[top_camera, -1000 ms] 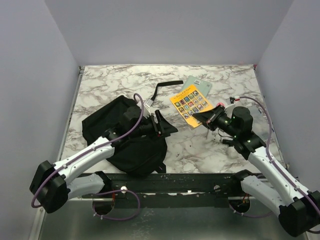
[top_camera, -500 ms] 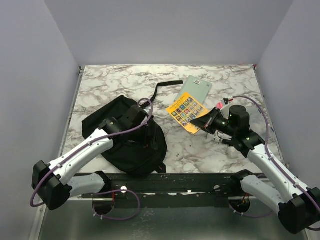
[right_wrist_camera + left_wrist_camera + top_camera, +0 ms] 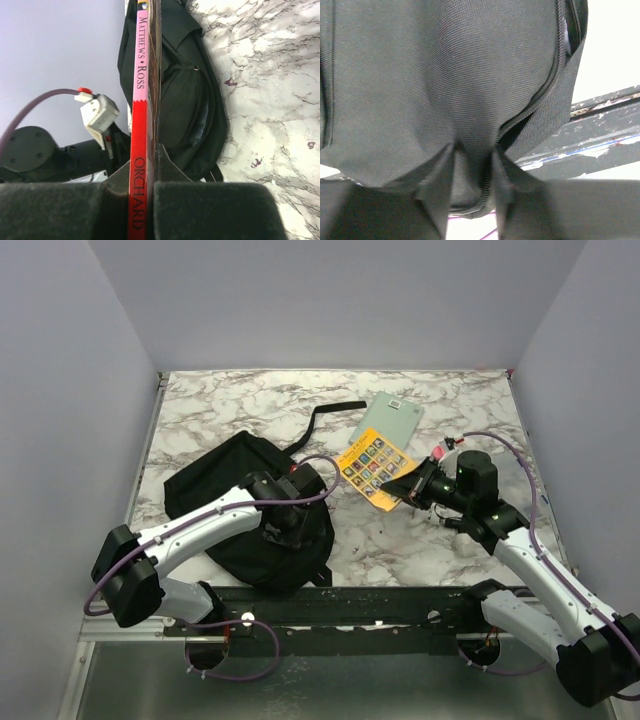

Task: Pack the student bag
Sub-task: Pick up the book from the center of the board, then place the book in the student bag, then move the book to the center of the board.

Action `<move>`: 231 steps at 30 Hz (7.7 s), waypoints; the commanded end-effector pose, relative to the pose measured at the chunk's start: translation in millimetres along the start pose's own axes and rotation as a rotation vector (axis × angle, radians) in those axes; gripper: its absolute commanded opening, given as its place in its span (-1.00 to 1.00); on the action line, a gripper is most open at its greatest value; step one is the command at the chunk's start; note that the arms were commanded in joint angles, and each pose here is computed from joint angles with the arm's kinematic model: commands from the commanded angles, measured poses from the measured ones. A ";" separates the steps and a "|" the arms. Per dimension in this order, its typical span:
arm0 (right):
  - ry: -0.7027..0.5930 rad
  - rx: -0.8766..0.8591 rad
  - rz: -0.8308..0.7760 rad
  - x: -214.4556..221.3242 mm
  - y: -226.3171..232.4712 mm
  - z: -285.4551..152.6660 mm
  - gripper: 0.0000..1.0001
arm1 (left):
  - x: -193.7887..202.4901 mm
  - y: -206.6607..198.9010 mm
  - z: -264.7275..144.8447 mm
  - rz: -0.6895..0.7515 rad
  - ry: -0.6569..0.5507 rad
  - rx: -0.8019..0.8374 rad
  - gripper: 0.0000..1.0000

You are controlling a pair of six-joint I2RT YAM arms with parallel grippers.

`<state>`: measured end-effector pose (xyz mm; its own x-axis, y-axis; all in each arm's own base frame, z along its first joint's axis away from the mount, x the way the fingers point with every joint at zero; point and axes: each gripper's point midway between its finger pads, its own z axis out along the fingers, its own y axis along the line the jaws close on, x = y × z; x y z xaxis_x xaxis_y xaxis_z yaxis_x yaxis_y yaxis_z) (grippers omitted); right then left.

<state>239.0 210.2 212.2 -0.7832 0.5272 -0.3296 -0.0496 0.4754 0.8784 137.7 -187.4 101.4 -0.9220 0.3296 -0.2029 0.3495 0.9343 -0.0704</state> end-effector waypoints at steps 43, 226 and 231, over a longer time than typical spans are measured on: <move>0.525 -0.281 0.108 164.2 30.0 7.6 -0.99 | -119.9 -14.6 -144.1 -0.107 -0.597 0.115 -1.00; 0.056 0.411 -0.257 -74.6 -102.7 131.5 0.75 | -68.3 -58.4 -103.5 -0.177 -0.433 0.645 0.93; 0.048 0.501 -0.356 -106.1 -104.4 146.9 0.83 | -95.2 -66.9 -105.8 -0.375 -0.360 0.683 0.92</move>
<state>387.6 217.7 99.1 -0.8305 0.2999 -0.4694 -0.0015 0.8414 0.5403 161.2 -248.7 208.3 -0.8991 -0.0209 -0.4371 0.3054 0.6855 -0.6609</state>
